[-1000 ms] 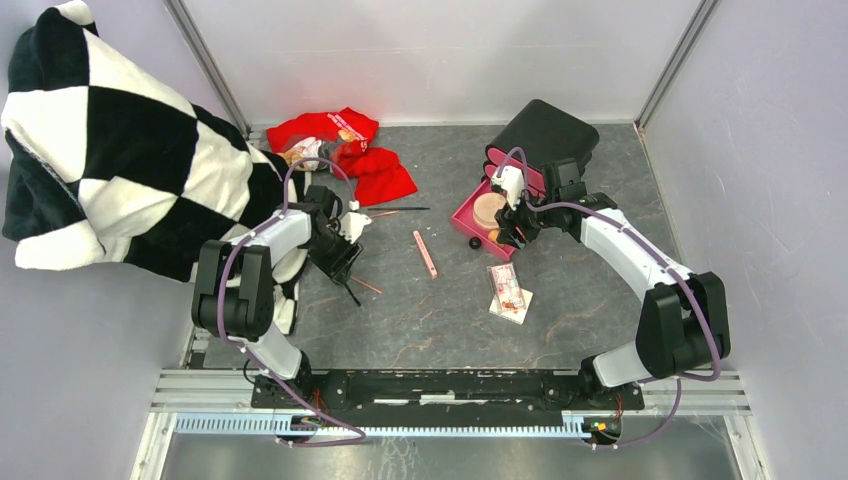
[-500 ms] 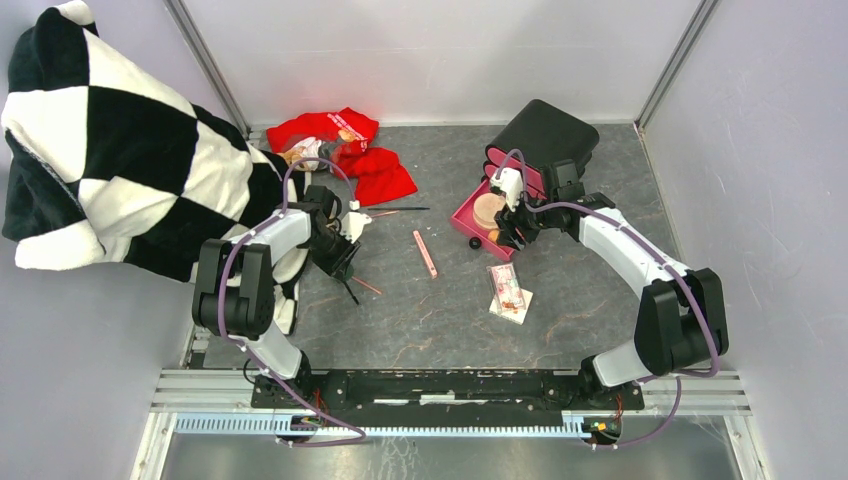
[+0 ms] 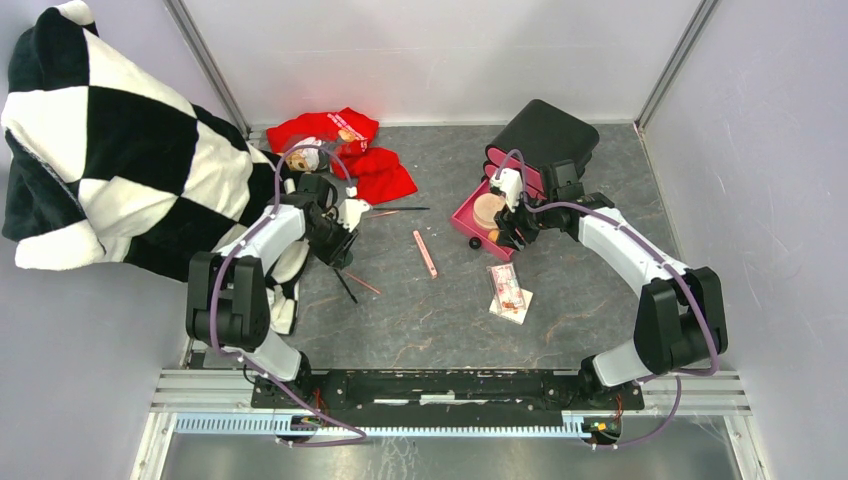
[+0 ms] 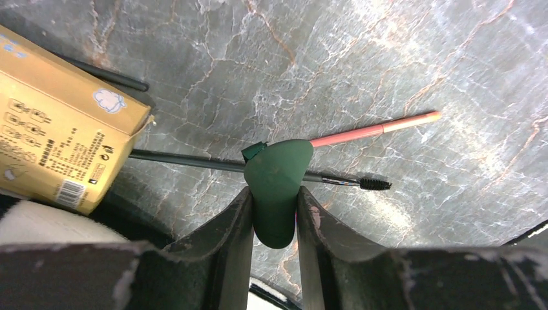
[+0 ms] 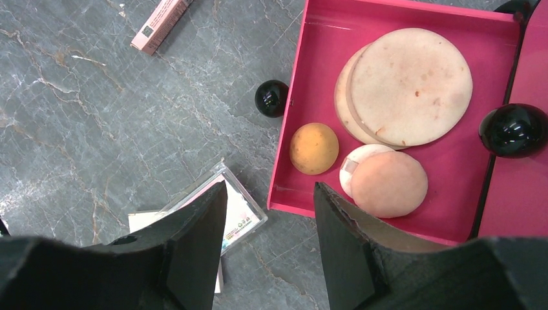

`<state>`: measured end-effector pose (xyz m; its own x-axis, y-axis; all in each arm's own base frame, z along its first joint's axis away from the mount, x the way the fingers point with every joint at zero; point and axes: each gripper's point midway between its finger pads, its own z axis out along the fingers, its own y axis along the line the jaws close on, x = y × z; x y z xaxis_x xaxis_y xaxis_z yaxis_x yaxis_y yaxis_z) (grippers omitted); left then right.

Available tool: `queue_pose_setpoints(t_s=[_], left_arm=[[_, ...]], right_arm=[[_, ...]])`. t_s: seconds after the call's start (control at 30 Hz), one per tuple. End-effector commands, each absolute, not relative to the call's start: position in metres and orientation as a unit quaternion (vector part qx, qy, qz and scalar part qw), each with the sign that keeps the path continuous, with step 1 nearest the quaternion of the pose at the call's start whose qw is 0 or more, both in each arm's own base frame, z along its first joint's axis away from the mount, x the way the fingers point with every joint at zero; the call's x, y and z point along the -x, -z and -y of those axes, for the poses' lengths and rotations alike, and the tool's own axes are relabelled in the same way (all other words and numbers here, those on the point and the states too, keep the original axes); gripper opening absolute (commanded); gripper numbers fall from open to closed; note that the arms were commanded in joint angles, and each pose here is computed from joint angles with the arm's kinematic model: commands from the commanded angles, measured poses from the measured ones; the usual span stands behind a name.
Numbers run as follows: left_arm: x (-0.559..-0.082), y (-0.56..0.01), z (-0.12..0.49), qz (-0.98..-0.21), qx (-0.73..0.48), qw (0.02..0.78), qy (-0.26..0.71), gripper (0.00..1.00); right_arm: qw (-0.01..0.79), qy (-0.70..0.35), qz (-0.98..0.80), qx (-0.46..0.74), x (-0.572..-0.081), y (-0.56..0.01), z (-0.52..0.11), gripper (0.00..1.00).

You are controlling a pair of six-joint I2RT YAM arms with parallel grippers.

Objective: Organize the makeup
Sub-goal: Pick up the makeup tool from the center of the board.

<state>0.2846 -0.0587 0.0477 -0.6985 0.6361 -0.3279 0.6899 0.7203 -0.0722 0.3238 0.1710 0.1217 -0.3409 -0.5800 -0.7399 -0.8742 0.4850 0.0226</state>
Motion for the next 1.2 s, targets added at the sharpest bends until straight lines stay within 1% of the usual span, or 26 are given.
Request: queue_pose_setpoints(t_s=[0.0,0.1,0.17,0.3,0.43,0.67,0.8,0.93,1.03,1.17], left_arm=[[-0.293,-0.076,0.073,-0.906,-0.361,0.182,0.126,0.37],[-0.293,-0.087,0.089,-0.892,-0.369,0.202,0.166,0.37],[-0.292,-0.098,0.106,-0.876,-0.377,0.22,0.205,0.39],[-0.294,-0.12,0.144,-0.84,-0.392,0.262,0.27,0.4],[-0.293,-0.135,0.183,-0.808,-0.426,0.293,0.284,0.4],[-0.278,-0.167,0.25,-0.74,-0.487,0.341,0.315,0.42],[-0.273,-0.18,0.273,-0.718,-0.494,0.356,0.336,0.42],[-0.272,-0.186,0.282,-0.71,-0.489,0.371,0.345,0.42],[-0.27,-0.188,0.286,-0.704,-0.491,0.382,0.344,0.42],[-0.269,-0.188,0.289,-0.701,-0.491,0.39,0.34,0.42]], right_arm=[[0.345,-0.228,-0.781,0.468,-0.322,-0.124,-0.177,0.58],[0.345,-0.255,-0.768,0.475,-0.316,-0.127,-0.186,0.58],[0.343,-0.292,-0.752,0.482,-0.307,-0.131,-0.197,0.59],[0.339,-0.372,-0.707,0.497,-0.29,-0.146,-0.224,0.59],[0.331,-0.419,-0.675,0.509,-0.281,-0.16,-0.248,0.62],[0.338,-0.474,-0.624,0.521,-0.269,-0.181,-0.289,0.63],[0.336,-0.491,-0.611,0.523,-0.261,-0.182,-0.302,0.63],[0.332,-0.504,-0.613,0.509,-0.259,-0.178,-0.308,0.63],[0.327,-0.516,-0.615,0.498,-0.26,-0.178,-0.312,0.61],[0.319,-0.535,-0.611,0.489,-0.259,-0.18,-0.317,0.53]])
